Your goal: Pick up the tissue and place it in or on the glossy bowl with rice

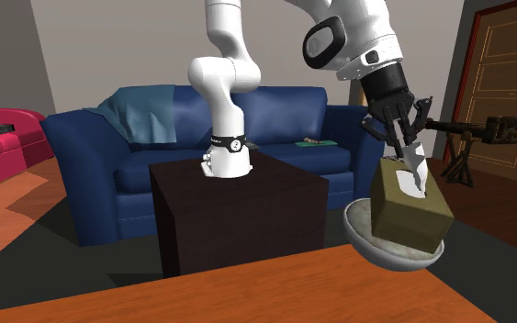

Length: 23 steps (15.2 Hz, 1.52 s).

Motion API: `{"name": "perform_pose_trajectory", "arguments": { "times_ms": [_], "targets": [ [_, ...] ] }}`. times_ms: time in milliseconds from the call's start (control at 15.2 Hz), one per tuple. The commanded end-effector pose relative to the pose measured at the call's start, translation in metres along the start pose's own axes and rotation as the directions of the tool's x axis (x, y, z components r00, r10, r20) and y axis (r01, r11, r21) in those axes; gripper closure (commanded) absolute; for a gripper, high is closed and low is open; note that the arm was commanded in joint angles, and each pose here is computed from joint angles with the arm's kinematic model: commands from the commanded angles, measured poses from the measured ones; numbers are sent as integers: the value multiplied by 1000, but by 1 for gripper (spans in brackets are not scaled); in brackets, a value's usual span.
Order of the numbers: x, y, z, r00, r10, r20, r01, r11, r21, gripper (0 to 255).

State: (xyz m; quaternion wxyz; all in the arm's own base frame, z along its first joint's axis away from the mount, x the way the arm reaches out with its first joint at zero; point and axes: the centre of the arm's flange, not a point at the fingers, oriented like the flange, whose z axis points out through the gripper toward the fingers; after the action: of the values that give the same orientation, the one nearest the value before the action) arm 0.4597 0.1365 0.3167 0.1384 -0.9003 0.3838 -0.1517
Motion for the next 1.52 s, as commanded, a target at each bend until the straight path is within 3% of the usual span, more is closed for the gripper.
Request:
{"name": "perform_pose_trajectory", "arguments": {
  "times_ms": [0, 396, 462, 792, 1056, 1452],
  "targets": [
    [-1, 6, 7, 1000, 2, 3, -2, 1000, -7, 255],
    [-1, 6, 7, 1000, 2, 3, -2, 1000, -7, 255],
    [-2, 5, 8, 1000, 2, 3, -2, 1000, -7, 0],
    [-1, 6, 7, 1000, 2, 3, -2, 1000, -7, 0],
    [-1, 5, -43, 1000, 2, 3, -2, 1000, -7, 0],
    [-1, 5, -43, 1000, 2, 3, -2, 1000, -7, 0]
  ]
}}
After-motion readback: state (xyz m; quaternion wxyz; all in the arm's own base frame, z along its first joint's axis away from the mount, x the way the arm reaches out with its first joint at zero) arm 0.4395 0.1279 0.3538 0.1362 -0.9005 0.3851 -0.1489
